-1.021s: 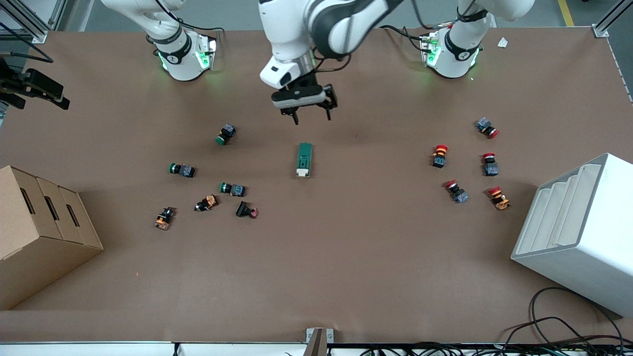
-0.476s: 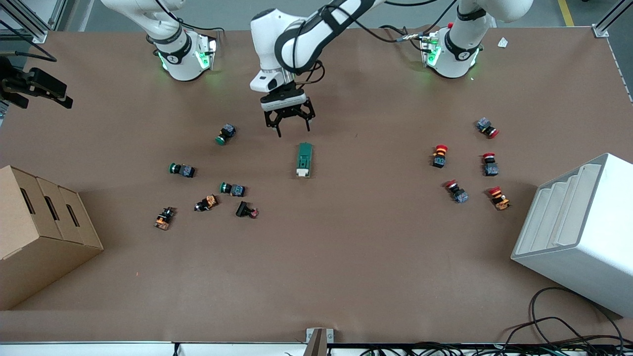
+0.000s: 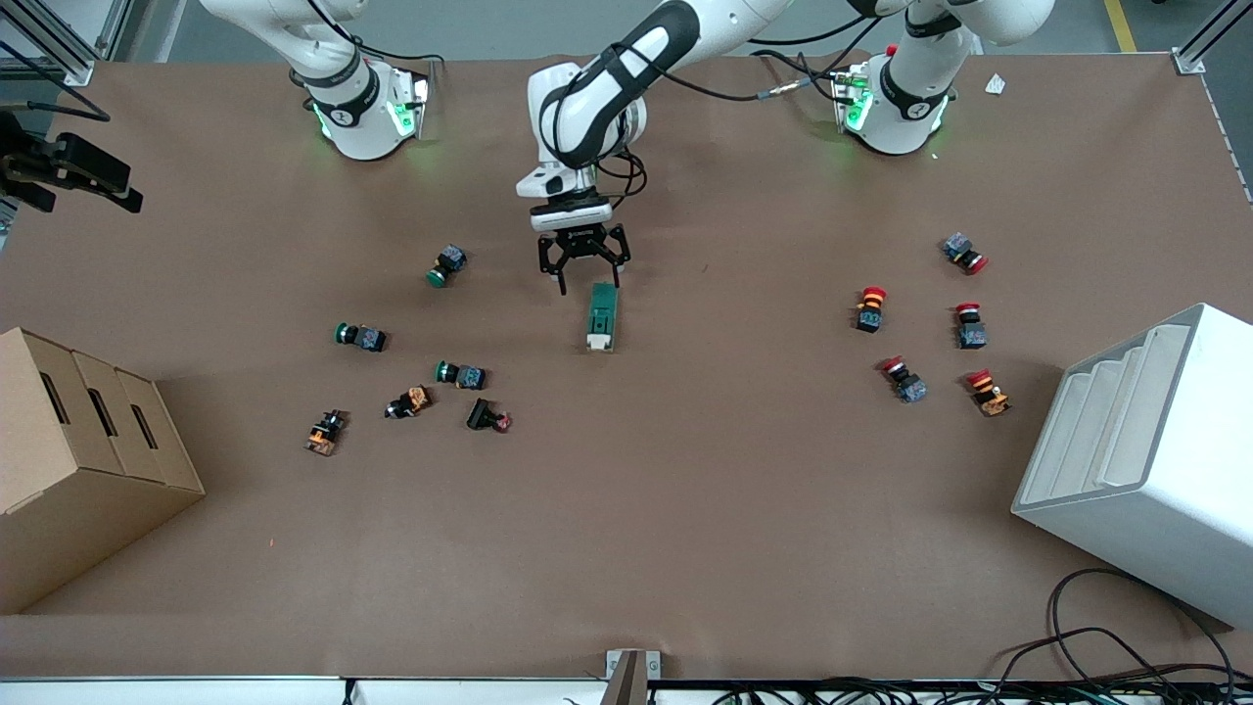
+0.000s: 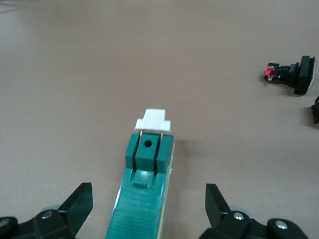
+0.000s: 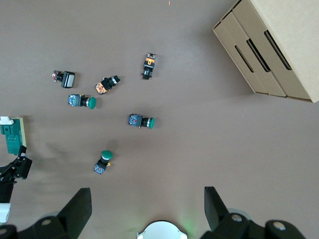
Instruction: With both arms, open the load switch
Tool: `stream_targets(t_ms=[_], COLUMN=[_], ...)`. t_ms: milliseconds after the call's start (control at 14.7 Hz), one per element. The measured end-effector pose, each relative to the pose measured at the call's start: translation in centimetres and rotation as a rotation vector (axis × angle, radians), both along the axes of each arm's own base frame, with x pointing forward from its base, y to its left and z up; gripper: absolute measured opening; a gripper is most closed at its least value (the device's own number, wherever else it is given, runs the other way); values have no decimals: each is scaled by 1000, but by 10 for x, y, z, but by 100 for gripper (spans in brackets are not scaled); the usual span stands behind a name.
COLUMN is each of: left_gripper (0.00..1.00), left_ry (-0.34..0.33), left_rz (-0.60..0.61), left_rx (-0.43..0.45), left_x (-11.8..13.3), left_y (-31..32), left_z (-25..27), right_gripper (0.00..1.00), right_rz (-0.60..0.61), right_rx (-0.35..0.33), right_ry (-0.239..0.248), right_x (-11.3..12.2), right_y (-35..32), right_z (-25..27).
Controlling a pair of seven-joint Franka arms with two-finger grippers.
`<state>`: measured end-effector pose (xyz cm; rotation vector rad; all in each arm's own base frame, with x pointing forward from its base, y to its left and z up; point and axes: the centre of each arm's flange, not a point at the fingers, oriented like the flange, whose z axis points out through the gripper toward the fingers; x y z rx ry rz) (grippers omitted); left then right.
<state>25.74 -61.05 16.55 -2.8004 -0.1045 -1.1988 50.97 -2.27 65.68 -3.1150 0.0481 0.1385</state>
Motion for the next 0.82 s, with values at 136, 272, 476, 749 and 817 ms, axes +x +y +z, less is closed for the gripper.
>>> stream_targets(t_ms=[136, 272, 476, 749, 817], left_gripper=[100, 100, 100, 100, 99], left_ry=[-13, -64, -109, -126, -134], left_rz=[-14, -64, -119, -140, -155], left_rx=[12, -2, -135, -152, -149], left_x=[-15, -32, -50, -50, -49], left_y=[12, 29, 46, 48, 48], left_z=[-18, -41, -64, -67, -67], right_gripper=[100, 100, 100, 100, 100], right_rz=[-6, -13, -25, -115, -186], right_rx=[0, -1, -13, -45, -61], right_ry=[21, 56, 104, 121, 127], right_x=[11, 29, 62, 81, 82], right_y=[-4, -8, -20, 3, 24], right_z=[-16, -43, -97, -129, -135])
